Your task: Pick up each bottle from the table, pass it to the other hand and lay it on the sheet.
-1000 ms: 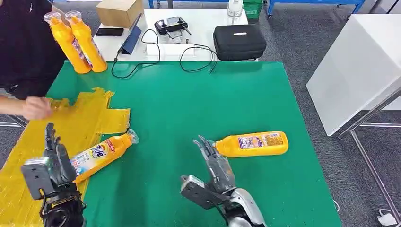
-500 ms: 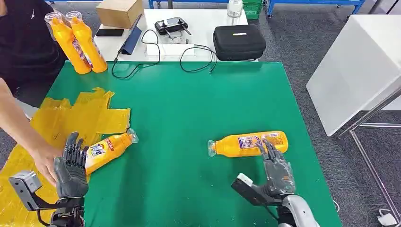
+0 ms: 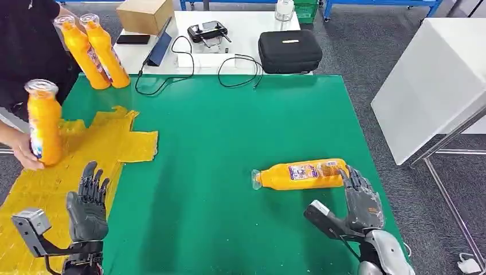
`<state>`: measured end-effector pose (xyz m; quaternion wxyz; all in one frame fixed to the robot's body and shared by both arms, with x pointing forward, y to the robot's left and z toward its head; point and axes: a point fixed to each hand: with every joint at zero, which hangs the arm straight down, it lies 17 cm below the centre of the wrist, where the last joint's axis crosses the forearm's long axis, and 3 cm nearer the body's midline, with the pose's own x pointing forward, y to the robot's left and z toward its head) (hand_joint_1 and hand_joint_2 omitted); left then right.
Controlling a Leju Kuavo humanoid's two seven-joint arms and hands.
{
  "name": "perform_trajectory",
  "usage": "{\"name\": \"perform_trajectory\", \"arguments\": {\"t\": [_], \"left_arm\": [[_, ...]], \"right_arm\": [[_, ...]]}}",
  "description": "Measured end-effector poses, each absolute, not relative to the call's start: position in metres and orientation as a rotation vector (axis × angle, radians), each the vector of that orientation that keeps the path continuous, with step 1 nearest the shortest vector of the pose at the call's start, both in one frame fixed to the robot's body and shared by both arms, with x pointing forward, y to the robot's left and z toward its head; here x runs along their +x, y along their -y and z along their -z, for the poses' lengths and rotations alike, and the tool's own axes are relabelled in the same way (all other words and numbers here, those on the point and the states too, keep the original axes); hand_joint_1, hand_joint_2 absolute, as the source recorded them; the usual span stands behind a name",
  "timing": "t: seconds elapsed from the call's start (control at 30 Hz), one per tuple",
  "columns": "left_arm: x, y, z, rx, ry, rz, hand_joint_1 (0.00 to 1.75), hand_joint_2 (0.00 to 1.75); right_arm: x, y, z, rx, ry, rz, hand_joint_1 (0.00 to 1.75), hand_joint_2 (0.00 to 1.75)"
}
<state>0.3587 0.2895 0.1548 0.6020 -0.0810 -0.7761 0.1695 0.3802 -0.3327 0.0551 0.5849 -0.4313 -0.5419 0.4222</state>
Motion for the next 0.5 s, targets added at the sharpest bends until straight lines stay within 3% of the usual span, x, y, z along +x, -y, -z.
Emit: {"name": "perform_trajectory", "arguments": {"t": [0.5], "left_arm": [[0.364, -0.29, -0.162, -0.231, 1.806, -0.422, 0.0, 0.0]], "right_arm": [[0.434, 0.341, -0.062, -0.979, 1.252, -0.99, 0.0, 1.75]]}}
